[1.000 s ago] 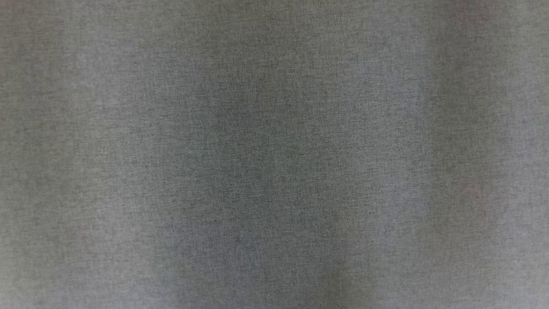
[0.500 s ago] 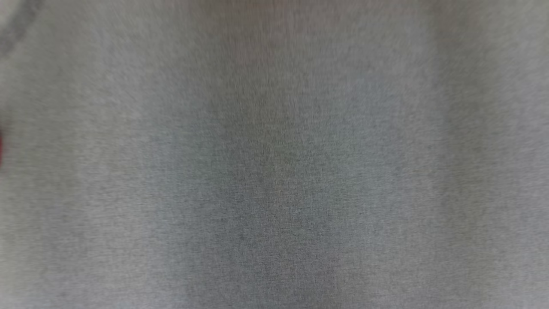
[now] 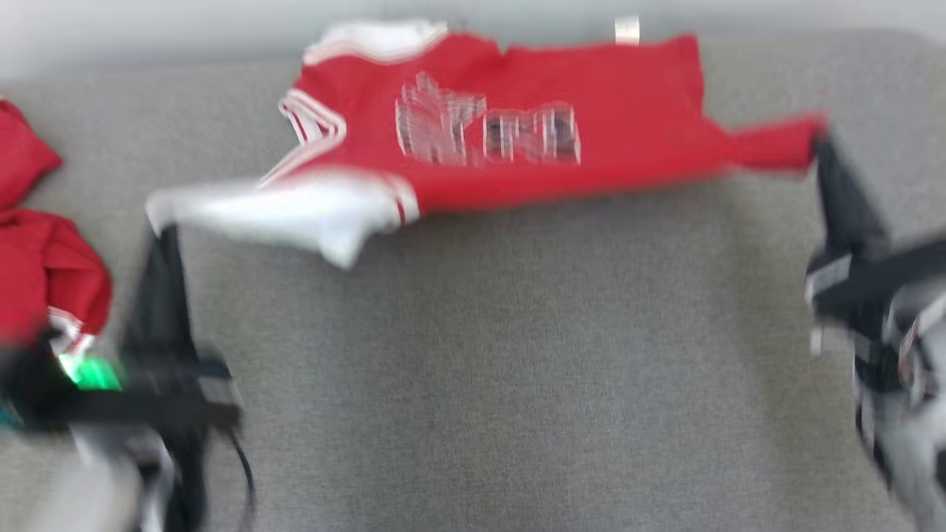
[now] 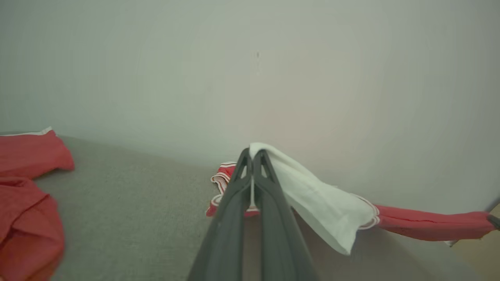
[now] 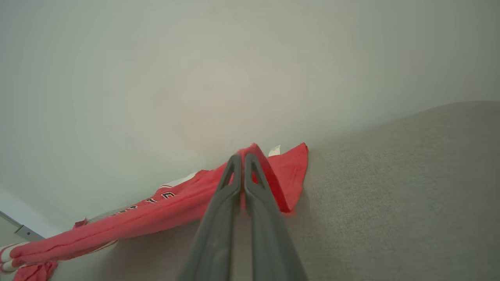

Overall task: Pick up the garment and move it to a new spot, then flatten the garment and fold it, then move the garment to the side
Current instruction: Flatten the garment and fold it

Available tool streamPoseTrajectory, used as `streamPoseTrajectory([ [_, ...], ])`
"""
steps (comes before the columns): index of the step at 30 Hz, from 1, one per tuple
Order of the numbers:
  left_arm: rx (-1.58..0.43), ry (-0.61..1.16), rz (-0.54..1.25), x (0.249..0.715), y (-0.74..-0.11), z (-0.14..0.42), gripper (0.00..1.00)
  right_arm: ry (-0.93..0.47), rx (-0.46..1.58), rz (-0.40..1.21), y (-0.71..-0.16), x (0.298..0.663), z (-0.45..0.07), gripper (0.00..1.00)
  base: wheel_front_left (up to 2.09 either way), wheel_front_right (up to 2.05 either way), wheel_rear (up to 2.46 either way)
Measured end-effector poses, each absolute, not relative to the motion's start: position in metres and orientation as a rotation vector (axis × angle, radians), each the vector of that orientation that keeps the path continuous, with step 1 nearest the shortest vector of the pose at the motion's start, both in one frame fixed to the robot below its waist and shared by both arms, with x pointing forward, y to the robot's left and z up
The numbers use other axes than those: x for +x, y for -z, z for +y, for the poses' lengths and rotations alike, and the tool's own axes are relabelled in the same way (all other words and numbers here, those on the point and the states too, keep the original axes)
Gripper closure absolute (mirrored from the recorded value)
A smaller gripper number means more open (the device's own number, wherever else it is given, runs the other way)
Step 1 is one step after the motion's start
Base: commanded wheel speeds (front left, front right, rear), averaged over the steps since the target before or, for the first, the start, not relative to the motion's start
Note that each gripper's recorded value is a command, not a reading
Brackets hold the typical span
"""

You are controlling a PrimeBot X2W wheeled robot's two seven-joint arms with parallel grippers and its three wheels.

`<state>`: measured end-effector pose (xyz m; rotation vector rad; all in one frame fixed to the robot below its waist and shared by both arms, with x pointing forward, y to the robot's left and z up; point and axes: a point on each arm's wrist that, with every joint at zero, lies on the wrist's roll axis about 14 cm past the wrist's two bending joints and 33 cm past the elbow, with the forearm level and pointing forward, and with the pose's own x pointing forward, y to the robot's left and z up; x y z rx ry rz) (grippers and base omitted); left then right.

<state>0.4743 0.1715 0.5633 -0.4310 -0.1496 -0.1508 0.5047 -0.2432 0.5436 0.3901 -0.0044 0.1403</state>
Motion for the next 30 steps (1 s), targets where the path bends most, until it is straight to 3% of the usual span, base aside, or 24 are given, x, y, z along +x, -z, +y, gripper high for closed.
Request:
streamPoseTrajectory([
  [13,-0.531,0.046,0.137,0.353,-0.477,0.156,1.00,-0.089,0.328,0.236,-0.469,0.378,-0.238,1.00,0.00,0.00,0.00],
  [20,-0.585,-0.029,0.234,0.305,-0.447,0.156,1.00,0.016,0.365,0.387,-0.425,0.317,-0.245,1.00,0.00,0.00,0.00],
  [24,-0.590,-0.047,0.244,0.297,-0.441,0.160,1.00,0.059,0.386,0.414,-0.416,0.303,-0.249,1.00,0.00,0.00,0.00],
  [30,-0.565,0.036,0.194,0.317,-0.455,0.148,1.00,0.043,0.416,0.367,-0.430,0.314,-0.238,1.00,0.00,0.00,0.00],
])
